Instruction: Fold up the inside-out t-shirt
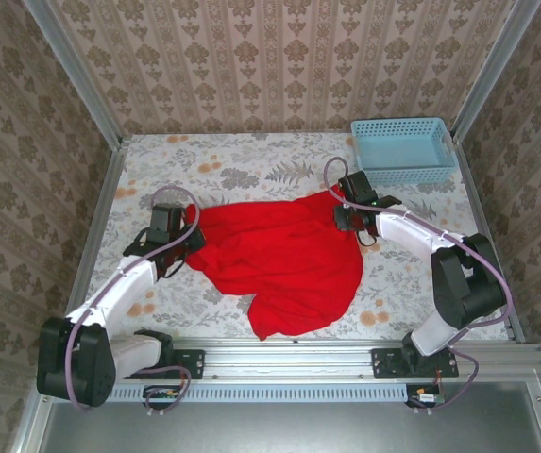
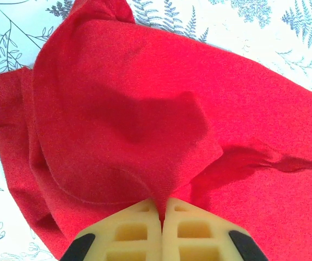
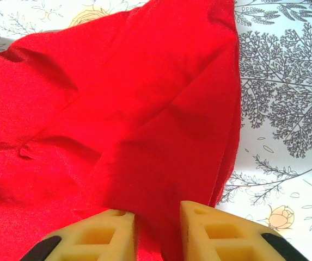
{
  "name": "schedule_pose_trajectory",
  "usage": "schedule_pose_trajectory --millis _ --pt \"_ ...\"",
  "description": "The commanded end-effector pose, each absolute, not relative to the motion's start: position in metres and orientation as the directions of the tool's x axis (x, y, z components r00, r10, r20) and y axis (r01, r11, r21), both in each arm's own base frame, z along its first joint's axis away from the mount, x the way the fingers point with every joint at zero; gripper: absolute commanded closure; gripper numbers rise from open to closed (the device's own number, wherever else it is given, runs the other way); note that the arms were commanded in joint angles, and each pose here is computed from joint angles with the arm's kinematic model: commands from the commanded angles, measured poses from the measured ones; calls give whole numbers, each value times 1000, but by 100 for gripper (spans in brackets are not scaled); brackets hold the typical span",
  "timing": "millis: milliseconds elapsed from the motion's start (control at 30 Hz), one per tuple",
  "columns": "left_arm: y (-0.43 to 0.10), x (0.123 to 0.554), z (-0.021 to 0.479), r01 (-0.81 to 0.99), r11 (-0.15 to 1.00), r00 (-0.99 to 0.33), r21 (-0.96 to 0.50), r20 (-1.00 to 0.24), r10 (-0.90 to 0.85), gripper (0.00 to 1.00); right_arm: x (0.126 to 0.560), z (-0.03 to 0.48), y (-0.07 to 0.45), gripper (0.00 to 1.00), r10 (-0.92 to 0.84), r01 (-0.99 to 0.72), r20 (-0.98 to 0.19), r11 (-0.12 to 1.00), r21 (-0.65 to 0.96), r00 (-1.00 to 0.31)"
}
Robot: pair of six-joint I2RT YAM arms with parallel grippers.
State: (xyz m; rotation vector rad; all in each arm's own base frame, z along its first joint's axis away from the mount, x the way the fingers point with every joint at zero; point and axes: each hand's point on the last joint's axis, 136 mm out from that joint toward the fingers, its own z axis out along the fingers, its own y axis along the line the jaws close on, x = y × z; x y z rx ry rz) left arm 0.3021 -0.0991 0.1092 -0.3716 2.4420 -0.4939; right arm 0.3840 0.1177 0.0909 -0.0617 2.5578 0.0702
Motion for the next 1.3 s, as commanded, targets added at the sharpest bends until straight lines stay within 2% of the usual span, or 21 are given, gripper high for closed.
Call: schedule_pose_trajectory --millis 0,233,433,700,967,1267 --pt "-98 307 118 -124 897 -773 -425 -525 -356 100 377 85 111 78 -51 -62 -522 998 3 -852" --pt "-90 316 140 -119 896 -751 -429 -551 -364 100 380 114 97 100 -70 -36 -567 997 -70 -820" --pt "-62 335 214 -111 890 -636 -442 -657 -405 100 378 201 65 100 -65 76 -698 983 -169 -714" --pt "-33 327 331 -62 891 -418 -449 -799 -432 100 341 368 32 100 -36 177 -910 977 -120 -414" --pt "-42 269 445 169 886 -144 -431 -900 -410 100 270 488 38 100 6 -3 -991 1000 6 -133" --pt "-50 165 524 375 866 147 -330 -901 -407 100 182 565 50 100 104 -262 -990 962 77 90"
